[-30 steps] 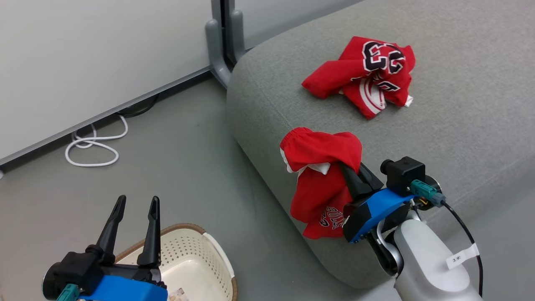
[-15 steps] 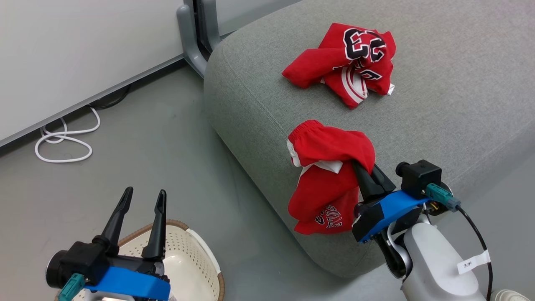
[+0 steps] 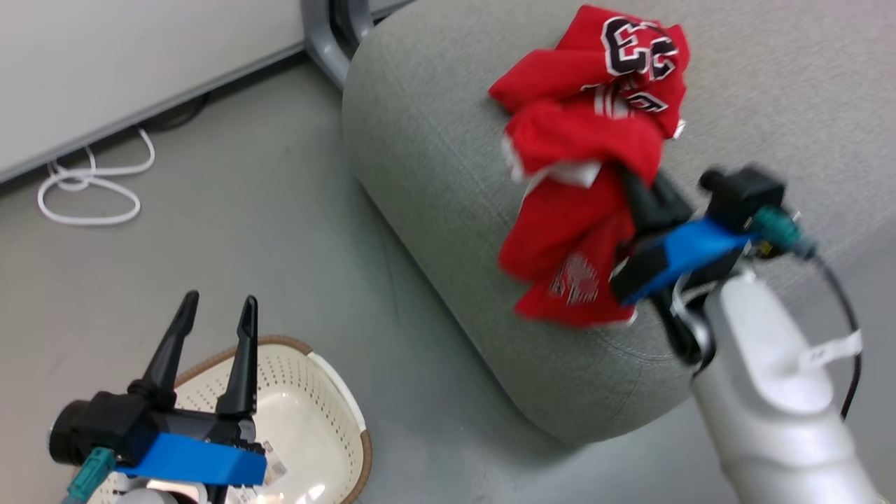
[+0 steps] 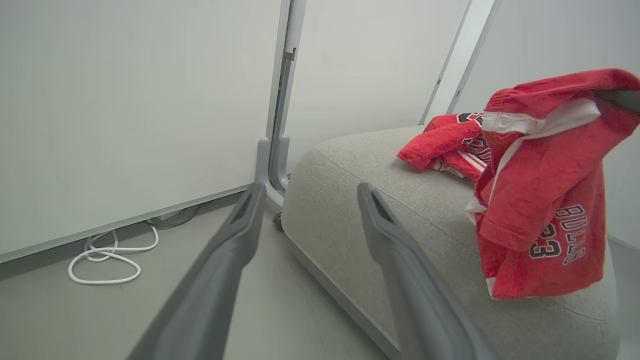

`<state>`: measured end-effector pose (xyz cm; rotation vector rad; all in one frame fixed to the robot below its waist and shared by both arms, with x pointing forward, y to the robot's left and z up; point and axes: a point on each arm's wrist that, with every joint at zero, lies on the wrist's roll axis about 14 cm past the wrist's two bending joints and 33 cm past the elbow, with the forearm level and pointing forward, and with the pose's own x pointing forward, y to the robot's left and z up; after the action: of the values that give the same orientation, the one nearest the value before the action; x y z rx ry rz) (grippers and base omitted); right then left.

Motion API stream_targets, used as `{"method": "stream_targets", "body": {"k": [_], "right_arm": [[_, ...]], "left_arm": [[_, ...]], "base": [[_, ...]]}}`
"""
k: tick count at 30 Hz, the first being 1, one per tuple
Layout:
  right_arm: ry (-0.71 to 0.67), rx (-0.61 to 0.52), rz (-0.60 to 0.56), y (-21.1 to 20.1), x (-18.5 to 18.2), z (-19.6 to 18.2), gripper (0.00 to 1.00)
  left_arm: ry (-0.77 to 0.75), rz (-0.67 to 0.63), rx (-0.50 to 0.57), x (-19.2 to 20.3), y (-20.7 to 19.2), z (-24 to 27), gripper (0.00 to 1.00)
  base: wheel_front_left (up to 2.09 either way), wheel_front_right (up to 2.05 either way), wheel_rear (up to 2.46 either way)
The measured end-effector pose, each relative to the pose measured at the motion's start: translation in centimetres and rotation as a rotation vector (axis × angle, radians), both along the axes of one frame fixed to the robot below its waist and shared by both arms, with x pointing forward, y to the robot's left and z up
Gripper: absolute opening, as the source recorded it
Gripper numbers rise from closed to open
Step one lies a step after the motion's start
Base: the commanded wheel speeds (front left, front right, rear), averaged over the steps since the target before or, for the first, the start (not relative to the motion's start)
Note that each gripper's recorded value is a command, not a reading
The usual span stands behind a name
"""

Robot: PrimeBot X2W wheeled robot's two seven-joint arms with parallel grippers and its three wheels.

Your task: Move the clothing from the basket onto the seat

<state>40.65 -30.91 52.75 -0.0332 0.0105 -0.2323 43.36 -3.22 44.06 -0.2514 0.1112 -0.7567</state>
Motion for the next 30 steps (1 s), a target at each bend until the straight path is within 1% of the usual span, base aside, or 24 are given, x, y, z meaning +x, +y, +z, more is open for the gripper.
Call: {"method": "stream_targets", "body": {"k": [4,11,14,17,20,23,25,26,30], "right_arm": [[-0.039,-0.061,-0.038,-2.2,3.4,3.2,0.00],[-0.159,-0.215,-0.128,-5.4,9.5,11.4,0.00],[-0.173,-0.258,-0.181,-7.1,11.2,13.4,0.00],[-0.146,-0.288,-0.242,-9.5,12.4,13.9,0.00],[-0.086,-0.296,-0.302,-12.1,13.3,12.3,0.00],[-0.008,-0.290,-0.340,-14.0,14.1,9.1,0.00],[0.060,-0.272,-0.355,-14.8,14.6,5.9,0.00],[0.134,-0.239,-0.380,-15.8,14.9,1.6,0.00],[0.236,-0.184,-0.418,-16.7,14.2,-4.0,0.00]], "left_arm": [[-0.002,0.009,-0.005,1.2,0.5,-0.8,1.00],[0.011,0.029,0.000,3.4,2.0,-3.4,1.00],[0.017,0.035,0.005,4.1,2.7,-4.6,1.00],[0.016,0.043,0.009,5.0,3.4,-5.6,1.00],[0.011,0.047,0.009,5.9,3.8,-6.2,1.00],[0.019,0.053,0.009,6.3,4.3,-7.2,1.00],[0.029,0.059,0.014,6.5,4.7,-7.9,1.00],[0.056,0.067,0.027,6.6,5.4,-9.4,1.00],[0.085,0.087,0.043,6.5,6.2,-10.8,1.00]], "base": [[0.00,0.00,0.00],[0.00,0.00,0.00],[0.00,0.00,0.00],[0.00,0.00,0.00],[0.00,0.00,0.00],[0.00,0.00,0.00],[0.00,0.00,0.00],[0.00,0.00,0.00],[0.00,0.00,0.00]]}}
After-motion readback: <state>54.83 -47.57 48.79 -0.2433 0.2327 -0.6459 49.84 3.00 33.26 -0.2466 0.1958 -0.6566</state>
